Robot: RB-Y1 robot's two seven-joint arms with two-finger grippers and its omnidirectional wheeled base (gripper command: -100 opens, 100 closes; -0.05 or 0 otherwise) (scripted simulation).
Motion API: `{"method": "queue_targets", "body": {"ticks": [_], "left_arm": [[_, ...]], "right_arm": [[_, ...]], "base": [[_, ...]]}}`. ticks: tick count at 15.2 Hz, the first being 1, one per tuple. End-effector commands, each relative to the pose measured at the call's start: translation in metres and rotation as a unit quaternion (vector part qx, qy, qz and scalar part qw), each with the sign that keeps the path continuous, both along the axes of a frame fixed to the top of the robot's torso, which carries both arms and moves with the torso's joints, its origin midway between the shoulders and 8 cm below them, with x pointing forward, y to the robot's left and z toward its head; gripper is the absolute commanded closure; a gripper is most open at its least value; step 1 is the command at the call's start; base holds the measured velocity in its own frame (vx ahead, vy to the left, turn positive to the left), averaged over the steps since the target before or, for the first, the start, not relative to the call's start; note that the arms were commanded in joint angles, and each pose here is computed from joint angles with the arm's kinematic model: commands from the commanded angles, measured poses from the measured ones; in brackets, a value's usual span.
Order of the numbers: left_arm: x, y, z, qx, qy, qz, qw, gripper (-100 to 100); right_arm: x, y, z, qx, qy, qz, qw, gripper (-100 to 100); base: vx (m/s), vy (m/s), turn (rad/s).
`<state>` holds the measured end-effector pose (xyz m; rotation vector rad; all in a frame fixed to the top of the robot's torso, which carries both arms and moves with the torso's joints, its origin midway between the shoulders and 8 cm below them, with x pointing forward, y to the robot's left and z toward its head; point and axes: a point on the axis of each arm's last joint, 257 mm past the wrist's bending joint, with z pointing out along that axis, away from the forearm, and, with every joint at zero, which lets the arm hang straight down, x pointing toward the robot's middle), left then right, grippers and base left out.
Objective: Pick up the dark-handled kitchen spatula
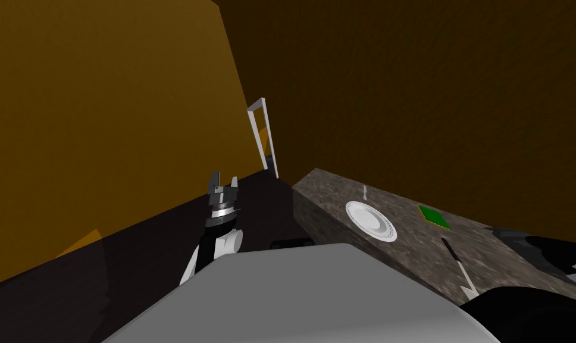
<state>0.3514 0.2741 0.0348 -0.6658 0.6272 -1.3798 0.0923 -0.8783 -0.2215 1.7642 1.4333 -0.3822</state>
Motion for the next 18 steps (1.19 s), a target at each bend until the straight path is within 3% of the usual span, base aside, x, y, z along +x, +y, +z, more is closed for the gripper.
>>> {"method": "queue_targets", "body": {"ticks": [1,2,3,4,5,6,8,9,10,11,13,14,15,16,18], "left_arm": [[0.000,0.000,0.000,0.000,0.000,0.000,1.0000,0],[0.000,0.000,0.000,0.000,0.000,0.000,1.0000,0],[0.000,0.000,0.000,0.000,0.000,0.000,1.0000,0],[0.000,0.000,0.000,0.000,0.000,0.000,1.0000,0],[0.000,0.000,0.000,0.000,0.000,0.000,1.0000,0],[0.000,0.000,0.000,0.000,0.000,0.000,1.0000,0],[0.000,0.000,0.000,0.000,0.000,0.000,1.0000,0],[0.000,0.000,0.000,0.000,0.000,0.000,1.0000,0],[0.000,0.000,0.000,0.000,0.000,0.000,1.0000,0],[0.000,0.000,0.000,0.000,0.000,0.000,1.0000,0],[0.000,0.000,0.000,0.000,0.000,0.000,1.0000,0],[0.000,0.000,0.000,0.000,0.000,0.000,1.0000,0],[0.000,0.000,0.000,0.000,0.000,0.000,1.0000,0],[0.000,0.000,0.000,0.000,0.000,0.000,1.0000,0],[0.000,0.000,0.000,0.000,0.000,0.000,1.0000,0]], "right_arm": [[0.000,-0.008,0.008,-0.003,-0.022,-0.029,0.9993,-100],[0.002,-0.017,0.017,-0.005,-0.058,-0.065,0.9962,-100],[0.000,-0.017,0.017,-0.005,-0.055,-0.070,0.9961,-100],[0.002,-0.025,0.026,-0.004,-0.094,-0.104,0.9901,-100],[-0.002,-0.026,0.025,-0.005,-0.089,-0.111,0.9899,-100],[-0.004,-0.032,0.032,-0.002,-0.125,-0.147,0.9812,-100],[-0.006,-0.032,0.032,-0.002,-0.123,-0.153,0.9806,-100],[-0.007,-0.038,0.037,0.004,-0.161,-0.190,0.9685,-100],[-0.010,-0.038,0.036,0.004,-0.157,-0.195,0.9682,-100],[-0.010,-0.042,0.040,0.012,-0.197,-0.229,0.9533,-100],[-0.015,-0.041,0.038,0.012,-0.191,-0.237,0.9526,-100],[-0.018,-0.044,0.039,0.022,-0.226,-0.274,0.9345,-100],[-0.021,-0.043,0.038,0.023,-0.223,-0.278,0.9341,-100],[-0.022,-0.045,0.038,0.035,-0.259,-0.312,0.9134,-100],[-0.026,-0.044,0.036,0.036,-0.254,-0.319,0.9126,-100]], "base": [[0.002,0.010,-0.037],[0.002,0.013,-0.052],[0.002,0.014,-0.037],[0.003,0.018,-0.039],[0.003,0.018,-0.035],[0.002,0.018,-0.050],[0.000,0.015,-0.027],[0.001,0.010,-0.022],[0.001,0.011,-0.033],[0.000,0.014,-0.062],[0.000,0.015,-0.026],[-0.001,0.014,-0.025],[0.000,0.014,-0.035],[0.001,0.013,-0.045],[0.002,0.012,-0.024]]}}
